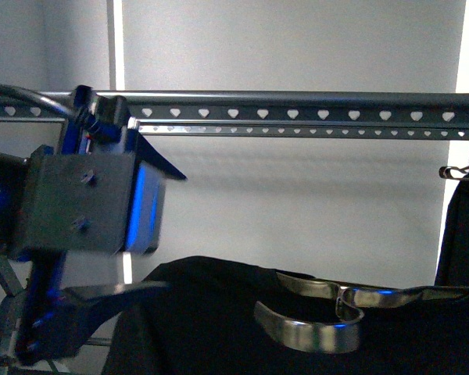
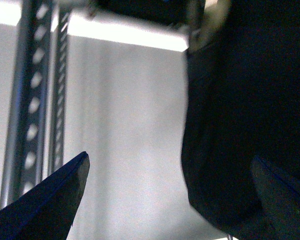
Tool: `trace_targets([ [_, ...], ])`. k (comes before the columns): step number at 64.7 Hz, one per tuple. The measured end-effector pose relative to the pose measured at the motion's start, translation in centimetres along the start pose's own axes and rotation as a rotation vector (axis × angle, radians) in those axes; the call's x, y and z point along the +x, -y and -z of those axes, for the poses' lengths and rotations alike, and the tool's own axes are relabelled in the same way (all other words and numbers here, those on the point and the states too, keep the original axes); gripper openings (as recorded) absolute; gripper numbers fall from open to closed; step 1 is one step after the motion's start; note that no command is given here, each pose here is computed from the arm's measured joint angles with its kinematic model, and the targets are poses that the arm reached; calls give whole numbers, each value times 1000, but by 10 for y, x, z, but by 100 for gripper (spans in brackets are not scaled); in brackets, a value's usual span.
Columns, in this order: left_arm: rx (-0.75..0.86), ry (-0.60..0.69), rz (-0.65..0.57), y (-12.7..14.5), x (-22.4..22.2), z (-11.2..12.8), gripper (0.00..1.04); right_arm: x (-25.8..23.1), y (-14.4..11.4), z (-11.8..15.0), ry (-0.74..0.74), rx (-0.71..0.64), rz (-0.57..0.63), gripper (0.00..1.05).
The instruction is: Hang clothes on hanger
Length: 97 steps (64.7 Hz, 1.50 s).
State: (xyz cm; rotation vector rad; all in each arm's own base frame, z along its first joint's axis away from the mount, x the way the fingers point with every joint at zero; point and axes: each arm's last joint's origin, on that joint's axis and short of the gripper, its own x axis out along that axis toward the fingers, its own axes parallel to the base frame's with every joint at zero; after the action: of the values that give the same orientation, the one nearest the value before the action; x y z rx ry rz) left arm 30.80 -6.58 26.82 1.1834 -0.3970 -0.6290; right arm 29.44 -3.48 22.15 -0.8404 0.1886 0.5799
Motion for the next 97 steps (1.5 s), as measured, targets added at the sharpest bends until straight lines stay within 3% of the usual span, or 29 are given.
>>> trace_targets([
  [5,-470,92,-230,-16,-4,-2,98,-3,-1,3,-69,158,-24,4],
  [13,-956,166,-336,-35,-12,1,98,-9,-4,4,-121,355,-74,3],
  [20,-1224,171,-400,-41,-16,7,98,-18,-5,1,-131,470,-96,3],
  [28,-1416,116,-481,-45,-19,15,98,-29,-7,-1,-134,637,-139,3],
  [39,-1441,76,-656,-59,-36,16,98,-44,6,-3,-144,920,-185,3],
  [42,-1416,-33,-702,-64,-42,15,93,-48,10,-3,-141,986,-186,3],
  [46,-1354,-222,-706,-60,-57,13,82,-53,19,-5,-122,1068,-188,3],
  [51,-1281,-333,-676,-42,-75,9,69,-58,31,-8,-98,1153,-172,3],
  [60,-1219,-374,-649,-9,-95,4,48,-61,51,-13,-71,1253,-129,3],
  [68,-1201,-398,-630,28,-113,0,19,-55,80,-20,-15,1361,-92,3],
  [74,-1194,-398,-629,42,-122,-3,3,-52,97,-24,16,1428,-60,3],
  [80,-1192,-403,-626,60,-133,-7,4,-47,118,-32,56,1515,-32,3],
  [97,-1190,-399,-629,86,-151,-15,4,-21,146,-41,62,1679,14,3],
])
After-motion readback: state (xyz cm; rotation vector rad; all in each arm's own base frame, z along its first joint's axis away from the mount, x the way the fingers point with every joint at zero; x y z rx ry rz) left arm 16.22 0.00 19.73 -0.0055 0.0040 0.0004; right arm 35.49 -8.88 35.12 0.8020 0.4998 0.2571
